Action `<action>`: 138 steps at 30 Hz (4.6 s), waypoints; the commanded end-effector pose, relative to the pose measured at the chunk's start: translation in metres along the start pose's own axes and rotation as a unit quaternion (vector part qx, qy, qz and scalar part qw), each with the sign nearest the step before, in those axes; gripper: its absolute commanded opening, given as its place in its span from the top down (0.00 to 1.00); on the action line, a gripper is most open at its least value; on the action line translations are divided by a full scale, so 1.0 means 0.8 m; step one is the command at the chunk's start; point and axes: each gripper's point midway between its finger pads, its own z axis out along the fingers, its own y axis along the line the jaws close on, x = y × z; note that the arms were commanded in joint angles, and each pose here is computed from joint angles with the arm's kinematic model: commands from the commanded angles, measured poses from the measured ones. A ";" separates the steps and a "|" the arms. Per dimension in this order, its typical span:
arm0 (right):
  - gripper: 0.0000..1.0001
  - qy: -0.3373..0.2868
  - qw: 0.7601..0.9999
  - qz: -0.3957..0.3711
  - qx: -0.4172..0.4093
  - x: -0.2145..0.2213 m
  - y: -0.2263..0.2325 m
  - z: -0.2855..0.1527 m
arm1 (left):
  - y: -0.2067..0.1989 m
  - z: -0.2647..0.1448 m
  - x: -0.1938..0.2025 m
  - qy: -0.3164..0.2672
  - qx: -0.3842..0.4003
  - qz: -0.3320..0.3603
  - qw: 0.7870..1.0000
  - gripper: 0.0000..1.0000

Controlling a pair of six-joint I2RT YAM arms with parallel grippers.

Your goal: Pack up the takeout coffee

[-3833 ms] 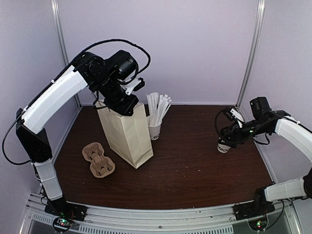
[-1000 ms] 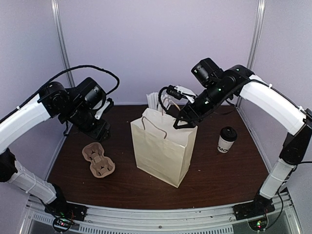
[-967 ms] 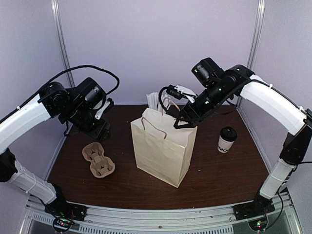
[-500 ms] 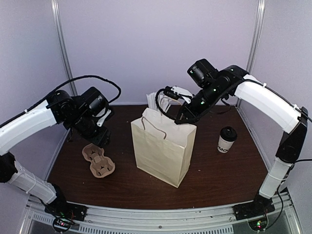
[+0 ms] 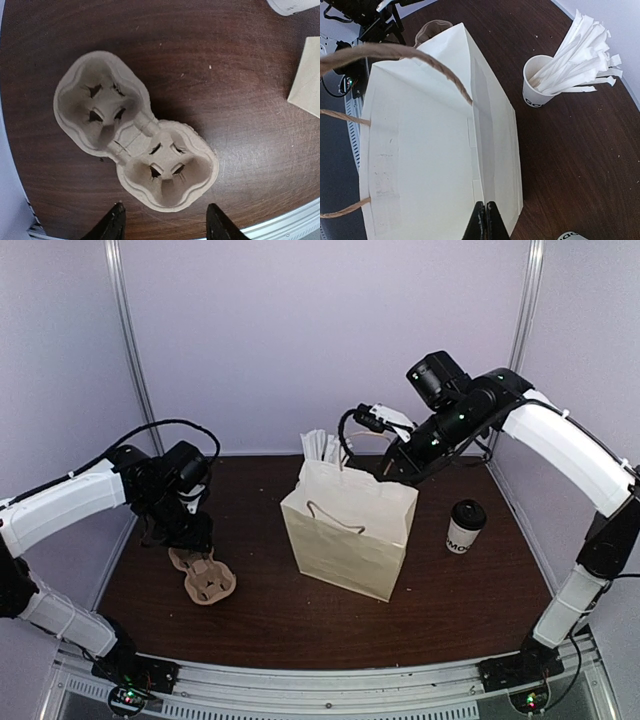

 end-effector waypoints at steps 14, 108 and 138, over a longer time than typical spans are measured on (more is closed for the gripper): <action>1.00 -0.038 0.999 -0.015 -0.009 0.005 0.015 -0.033 | 0.056 0.073 0.008 -0.010 -0.153 -0.287 0.946 0.50; 0.30 -0.098 0.971 -0.088 -0.201 -0.004 0.082 -0.141 | -0.240 -0.376 -0.085 -0.350 0.489 0.390 0.697 0.75; 0.30 -0.095 0.940 -0.212 -0.251 0.045 0.178 -0.134 | -0.346 -0.328 -0.073 -0.297 0.541 0.530 0.581 0.78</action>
